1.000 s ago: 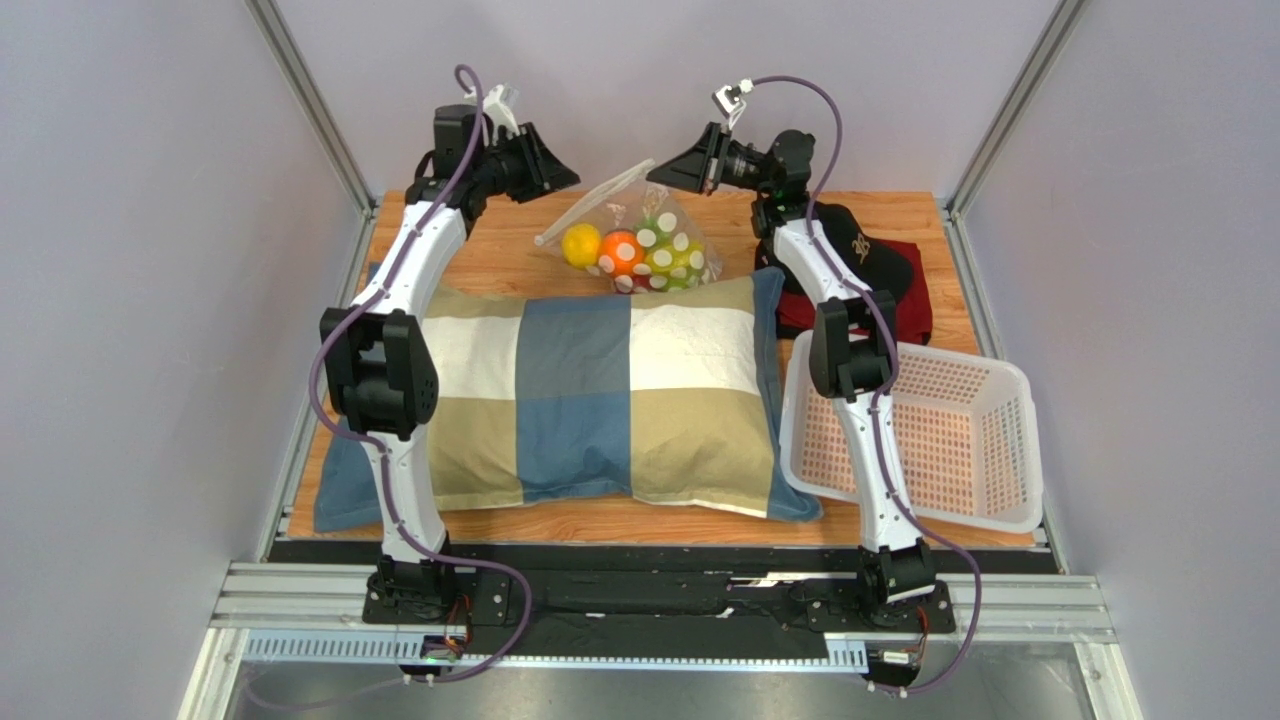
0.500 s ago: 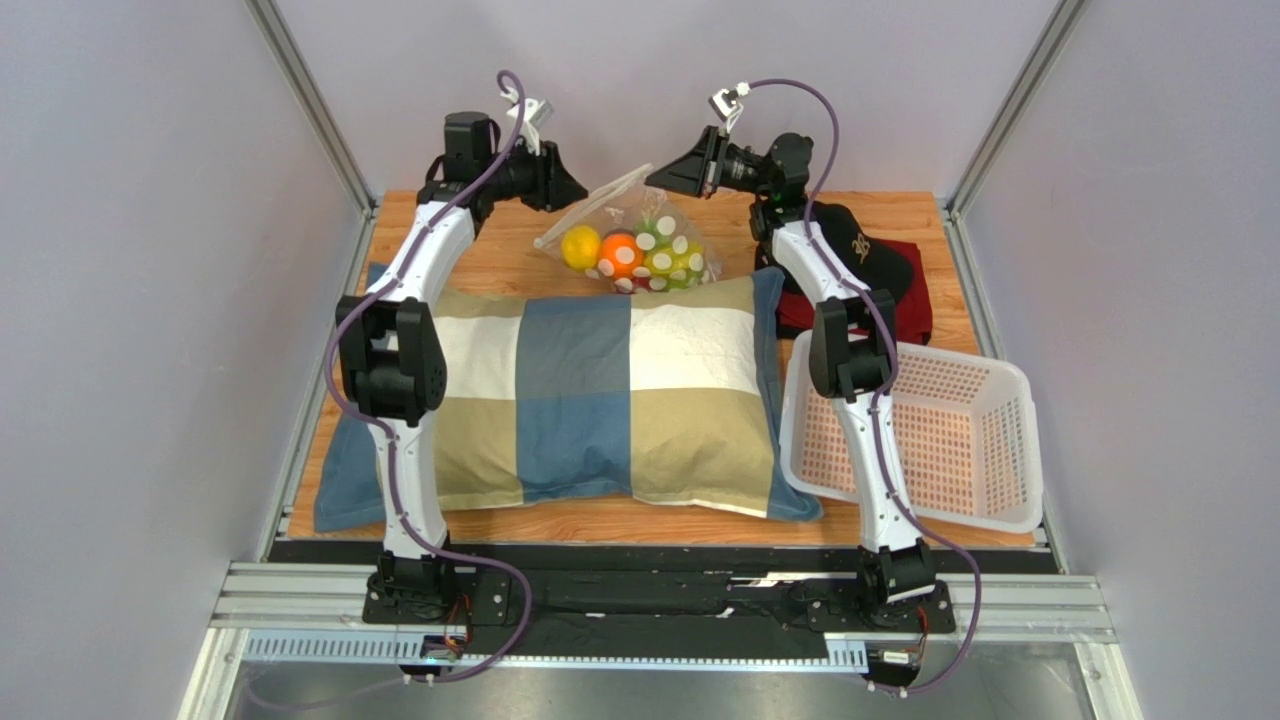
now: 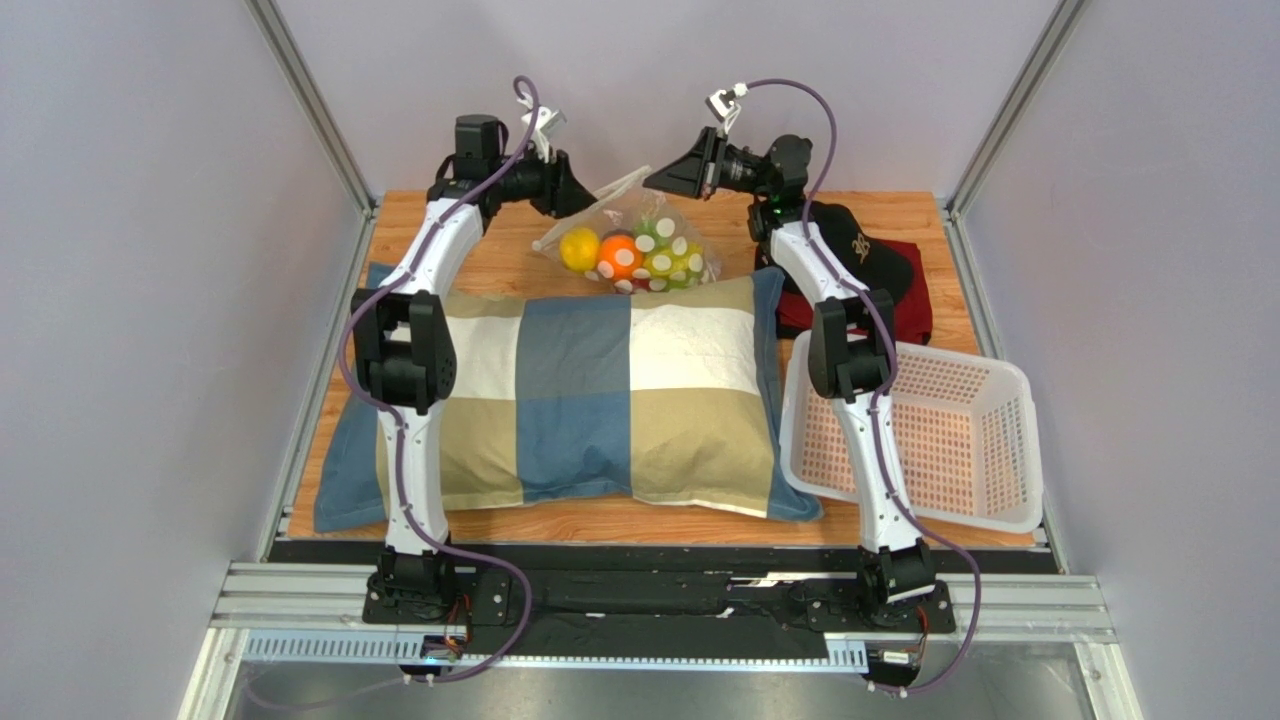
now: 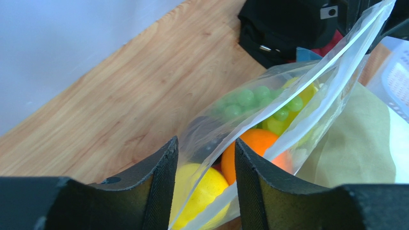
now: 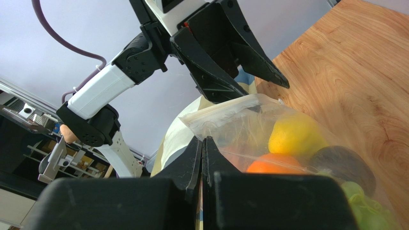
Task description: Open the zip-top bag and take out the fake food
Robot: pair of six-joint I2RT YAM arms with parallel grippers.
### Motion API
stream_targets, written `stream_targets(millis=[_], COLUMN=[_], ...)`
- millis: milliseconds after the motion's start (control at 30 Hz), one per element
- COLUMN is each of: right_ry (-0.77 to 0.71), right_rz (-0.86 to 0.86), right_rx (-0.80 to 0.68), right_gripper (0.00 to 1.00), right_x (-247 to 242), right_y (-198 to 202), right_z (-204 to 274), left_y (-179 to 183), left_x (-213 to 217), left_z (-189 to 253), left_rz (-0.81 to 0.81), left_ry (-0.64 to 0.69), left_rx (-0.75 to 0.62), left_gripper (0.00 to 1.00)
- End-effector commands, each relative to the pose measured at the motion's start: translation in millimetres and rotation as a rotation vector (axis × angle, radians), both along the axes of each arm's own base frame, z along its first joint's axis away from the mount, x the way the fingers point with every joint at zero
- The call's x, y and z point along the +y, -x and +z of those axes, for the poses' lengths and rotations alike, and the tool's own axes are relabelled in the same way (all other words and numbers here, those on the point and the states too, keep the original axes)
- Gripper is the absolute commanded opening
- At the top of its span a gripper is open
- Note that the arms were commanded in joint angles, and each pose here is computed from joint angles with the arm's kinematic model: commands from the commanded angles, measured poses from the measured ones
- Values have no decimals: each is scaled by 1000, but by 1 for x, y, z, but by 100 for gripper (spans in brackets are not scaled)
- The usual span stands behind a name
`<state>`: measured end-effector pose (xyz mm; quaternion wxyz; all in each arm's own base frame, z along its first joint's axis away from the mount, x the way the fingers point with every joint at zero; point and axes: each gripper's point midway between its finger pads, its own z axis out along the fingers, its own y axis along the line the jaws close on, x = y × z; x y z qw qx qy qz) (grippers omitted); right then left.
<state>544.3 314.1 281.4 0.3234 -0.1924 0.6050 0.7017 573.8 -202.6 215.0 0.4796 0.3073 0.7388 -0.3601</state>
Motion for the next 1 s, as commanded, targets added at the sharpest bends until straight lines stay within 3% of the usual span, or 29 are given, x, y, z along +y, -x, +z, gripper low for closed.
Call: stream_targets(millis=[0, 167, 233, 267, 300, 333, 400, 433, 500, 533, 567, 667, 767, 833, 967], right_ry=[-36, -43, -47, -46, -41, -29, -22, 9, 34, 72, 99, 221, 305, 377, 451], right_rz=[32, 34, 34, 31, 26, 18, -8, -30, -139, -235, -282, -485, -685, -773, -756], right_rx=[-141, -137, -135, -131, -125, -86, -88, -5, 9, 129, 172, 287, 450, 555, 522], right_gripper=[0, 0, 0, 0, 0, 0, 0, 1, 29, 42, 62, 83, 95, 99, 98], right_x=[6, 9, 10, 10, 10, 11, 11, 12, 11, 8, 5, -14, -45, -63, -63], right_y=[29, 30, 30, 29, 28, 24, 21, 13, 0, -15, -20, -34, -41, -37, -20], right_z=[60, 62, 64, 64, 62, 58, 62, 52, 59, 48, 41, 31, 16, -2, 5], left_y=[9, 16, 19, 20, 23, 22, 25, 21, 22, 18, 26, 29, 27, 25, 29], left_x=[-18, -25, -26, -26, -25, -23, -17, -12, -1, 4, 5, 12, 21, 29, 20], left_z=[0, 2, 3, 3, 7, 8, 20, 24, 43, 50, 73, 100, 120, 126, 138], left_rz=[-115, -151, -162, -162, -158, -139, -106, -54, 32, 96, 114, 215, 340, 422, 408], left_ry=[75, 129, 136, 137, 135, 131, 144, 143, 189, 199, 236, 307, 346, 349, 393], left_rx=[17, 54, 64, 72, 79, 87, 109, 121, 170, 176, 176, 188, 242, 261, 272], left_gripper=[53, 51, 45, 39, 18, 10, 0, 0, 0, 0, 0, 0, 0, 0, 0])
